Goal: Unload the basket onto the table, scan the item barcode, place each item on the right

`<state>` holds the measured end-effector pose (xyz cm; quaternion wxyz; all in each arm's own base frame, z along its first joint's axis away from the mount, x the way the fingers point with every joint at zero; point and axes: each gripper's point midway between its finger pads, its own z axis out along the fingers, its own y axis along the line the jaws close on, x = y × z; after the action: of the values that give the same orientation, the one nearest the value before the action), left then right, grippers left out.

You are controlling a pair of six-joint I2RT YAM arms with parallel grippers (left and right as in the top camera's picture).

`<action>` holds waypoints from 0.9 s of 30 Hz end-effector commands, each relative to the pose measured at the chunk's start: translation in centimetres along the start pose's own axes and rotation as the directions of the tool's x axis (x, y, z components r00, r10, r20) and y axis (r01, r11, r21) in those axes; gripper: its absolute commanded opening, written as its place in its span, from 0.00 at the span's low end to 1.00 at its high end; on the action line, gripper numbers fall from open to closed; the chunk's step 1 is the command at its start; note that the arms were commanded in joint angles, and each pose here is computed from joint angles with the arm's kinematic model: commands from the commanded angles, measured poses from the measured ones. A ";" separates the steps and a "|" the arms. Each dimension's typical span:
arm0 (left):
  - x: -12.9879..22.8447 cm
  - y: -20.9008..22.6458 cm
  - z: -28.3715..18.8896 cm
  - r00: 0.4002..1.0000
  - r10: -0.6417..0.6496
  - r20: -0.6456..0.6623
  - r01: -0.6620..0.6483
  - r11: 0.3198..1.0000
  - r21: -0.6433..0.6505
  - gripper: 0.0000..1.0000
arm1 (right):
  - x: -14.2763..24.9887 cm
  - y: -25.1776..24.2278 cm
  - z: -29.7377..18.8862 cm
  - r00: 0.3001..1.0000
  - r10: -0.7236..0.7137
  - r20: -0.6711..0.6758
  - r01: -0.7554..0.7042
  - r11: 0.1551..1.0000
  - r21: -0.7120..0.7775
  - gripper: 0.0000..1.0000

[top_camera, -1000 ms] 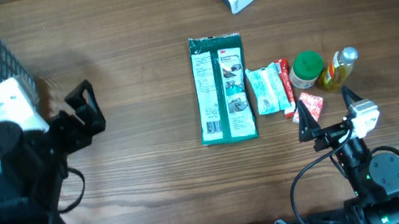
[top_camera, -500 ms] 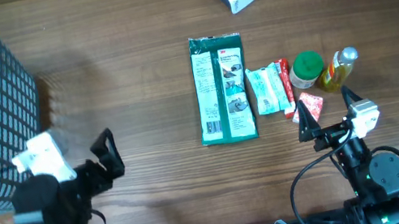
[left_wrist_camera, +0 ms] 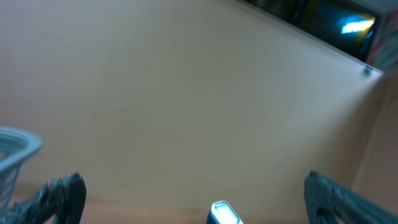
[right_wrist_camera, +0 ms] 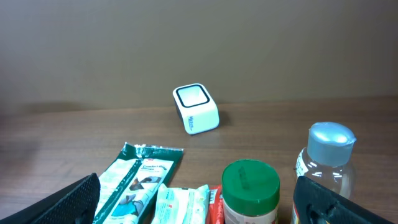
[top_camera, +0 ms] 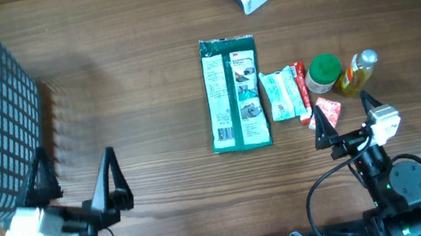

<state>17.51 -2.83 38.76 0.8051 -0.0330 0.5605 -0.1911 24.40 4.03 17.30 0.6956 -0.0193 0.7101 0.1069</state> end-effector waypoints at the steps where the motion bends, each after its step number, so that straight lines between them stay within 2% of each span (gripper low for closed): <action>1: -0.1 -0.5 -0.6 0.994 0.015 0.108 -0.021 0.998 0.058 1.00 | -0.2 0.1 -0.1 1.000 -0.019 0.010 0.019 1.000 -0.006 1.00; 4: 0.3 -0.4 -0.4 0.987 -0.003 0.162 -0.011 0.997 0.082 1.00 | -0.2 0.1 -0.1 1.000 -0.019 0.010 0.019 1.000 -0.006 1.00; 7: 3.1 0.7 0.1 0.989 -0.010 0.146 -0.002 0.997 0.077 1.00 | -0.2 0.1 -0.1 1.000 -0.019 0.010 0.019 1.000 -0.006 1.00; 11: 9.3 2.9 0.5 0.999 -0.021 0.035 0.020 0.999 0.037 1.00 | -0.2 0.1 -0.1 1.000 -0.019 0.010 0.019 1.000 -0.006 1.00; 13: 11.1 3.6 0.4 1.000 -0.026 -0.002 0.026 0.999 0.023 1.00 | -0.2 0.1 -0.1 1.000 -0.019 0.010 0.019 1.000 -0.006 1.00; 23: 16.3 5.4 0.0 0.987 -0.050 -0.156 0.044 0.998 -0.038 1.00 | -0.2 0.1 -0.1 1.000 -0.019 0.010 0.019 1.000 -0.006 1.00; 27: 19.5 6.4 -0.9 0.955 -0.078 -0.285 0.054 0.994 -0.093 1.00 | -0.2 0.1 -0.1 1.000 -0.019 0.010 0.019 1.000 -0.006 1.00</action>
<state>24.17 -3.21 21.27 0.7319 -0.0552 0.6513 -0.1926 24.40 4.03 17.29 0.6955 -0.0193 0.7103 0.1069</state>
